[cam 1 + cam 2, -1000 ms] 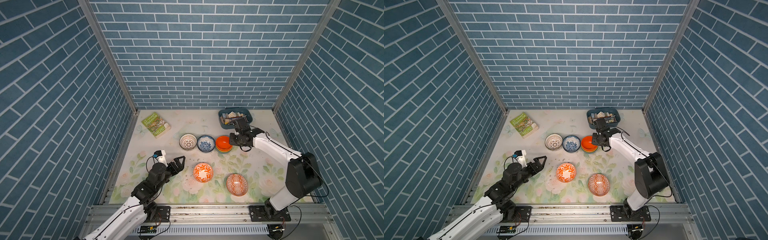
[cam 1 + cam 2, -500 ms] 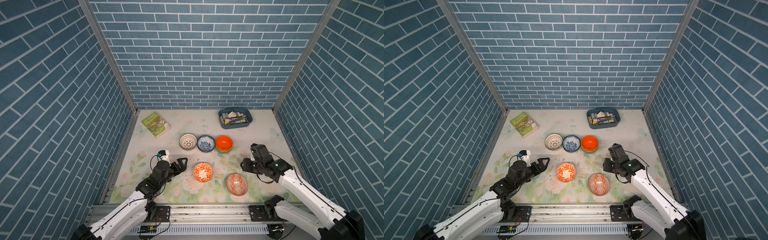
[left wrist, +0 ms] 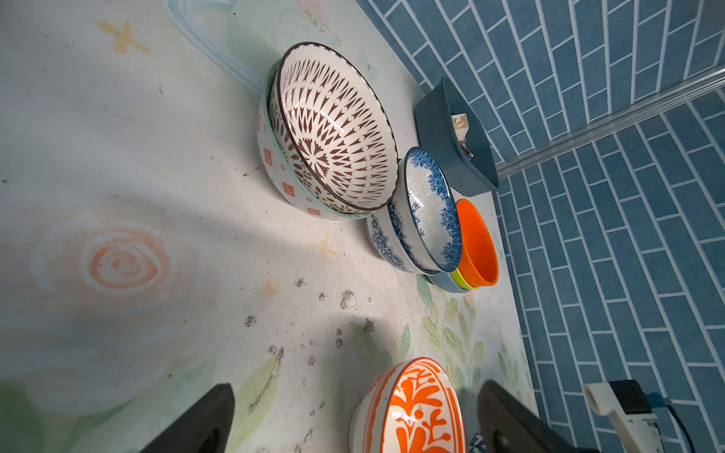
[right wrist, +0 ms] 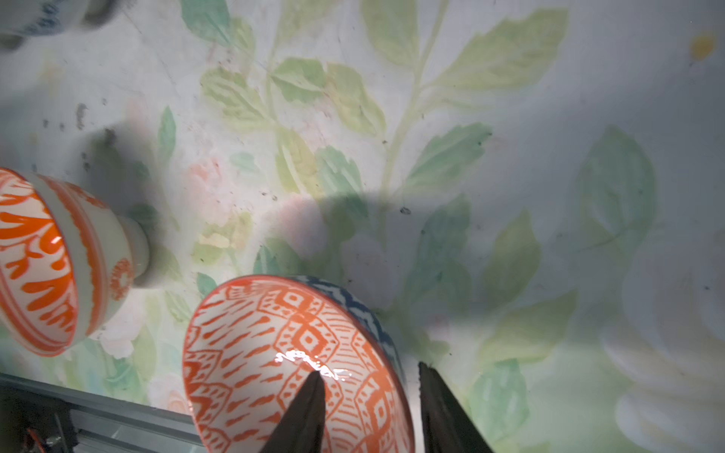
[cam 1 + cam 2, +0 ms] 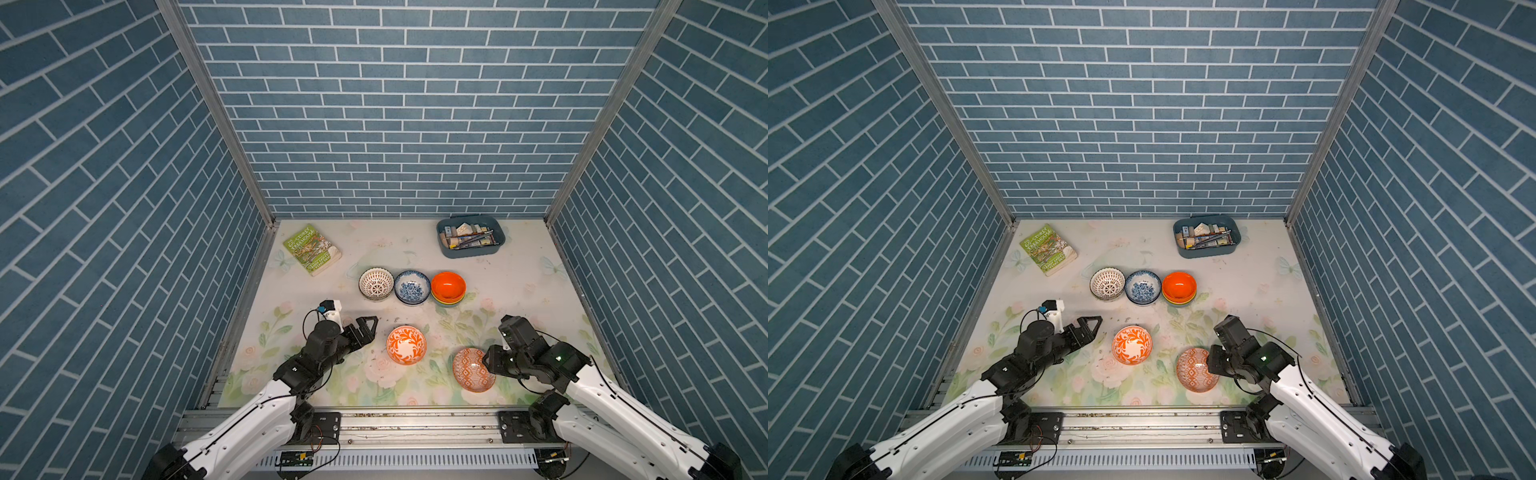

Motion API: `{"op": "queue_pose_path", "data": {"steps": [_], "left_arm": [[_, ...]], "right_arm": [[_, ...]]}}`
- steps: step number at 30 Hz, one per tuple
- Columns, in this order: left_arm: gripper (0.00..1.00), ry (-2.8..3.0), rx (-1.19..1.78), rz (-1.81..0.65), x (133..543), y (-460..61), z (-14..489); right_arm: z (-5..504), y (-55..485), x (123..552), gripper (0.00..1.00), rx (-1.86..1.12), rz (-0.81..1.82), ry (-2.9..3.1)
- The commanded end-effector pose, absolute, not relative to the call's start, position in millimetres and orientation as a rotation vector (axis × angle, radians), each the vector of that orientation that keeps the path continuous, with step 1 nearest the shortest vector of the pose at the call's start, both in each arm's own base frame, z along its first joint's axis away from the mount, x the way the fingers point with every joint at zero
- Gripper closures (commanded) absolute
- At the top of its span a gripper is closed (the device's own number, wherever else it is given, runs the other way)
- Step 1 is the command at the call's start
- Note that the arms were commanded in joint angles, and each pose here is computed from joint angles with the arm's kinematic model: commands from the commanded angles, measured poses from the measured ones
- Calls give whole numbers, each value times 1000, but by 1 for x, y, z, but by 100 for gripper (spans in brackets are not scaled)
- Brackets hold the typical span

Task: Stack the bowls
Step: Pick up the bowl from the center of the board.

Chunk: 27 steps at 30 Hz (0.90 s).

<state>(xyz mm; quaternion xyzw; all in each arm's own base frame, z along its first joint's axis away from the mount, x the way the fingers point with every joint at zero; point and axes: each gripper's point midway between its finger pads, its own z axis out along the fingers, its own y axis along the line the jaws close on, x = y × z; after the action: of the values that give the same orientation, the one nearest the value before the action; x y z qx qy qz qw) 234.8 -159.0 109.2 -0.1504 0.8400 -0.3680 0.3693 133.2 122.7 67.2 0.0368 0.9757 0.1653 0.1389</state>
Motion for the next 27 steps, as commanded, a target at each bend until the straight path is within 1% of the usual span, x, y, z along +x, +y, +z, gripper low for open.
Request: {"op": "queue_pose_path", "data": {"steps": [1,9,14,18,21,27], "left_arm": [[0,2138,-358,-958,236,-162,116],[0,2140,-358,-953,237,-162,116],[0,2141,-357,-949,238,-162,116],[0,2144,-353,-946,238,-162,116],[0,2146,-352,-944,238,-162,115],[0,2142,-349,-948,238,-163,116]], "right_arm": [[58,113,129,59,162,404,2845],[47,115,129,77,151,373,2864],[44,115,133,86,156,348,2861],[44,115,138,100,155,327,2854],[49,114,146,100,167,303,2827],[78,100,178,100,257,219,2705]]}}
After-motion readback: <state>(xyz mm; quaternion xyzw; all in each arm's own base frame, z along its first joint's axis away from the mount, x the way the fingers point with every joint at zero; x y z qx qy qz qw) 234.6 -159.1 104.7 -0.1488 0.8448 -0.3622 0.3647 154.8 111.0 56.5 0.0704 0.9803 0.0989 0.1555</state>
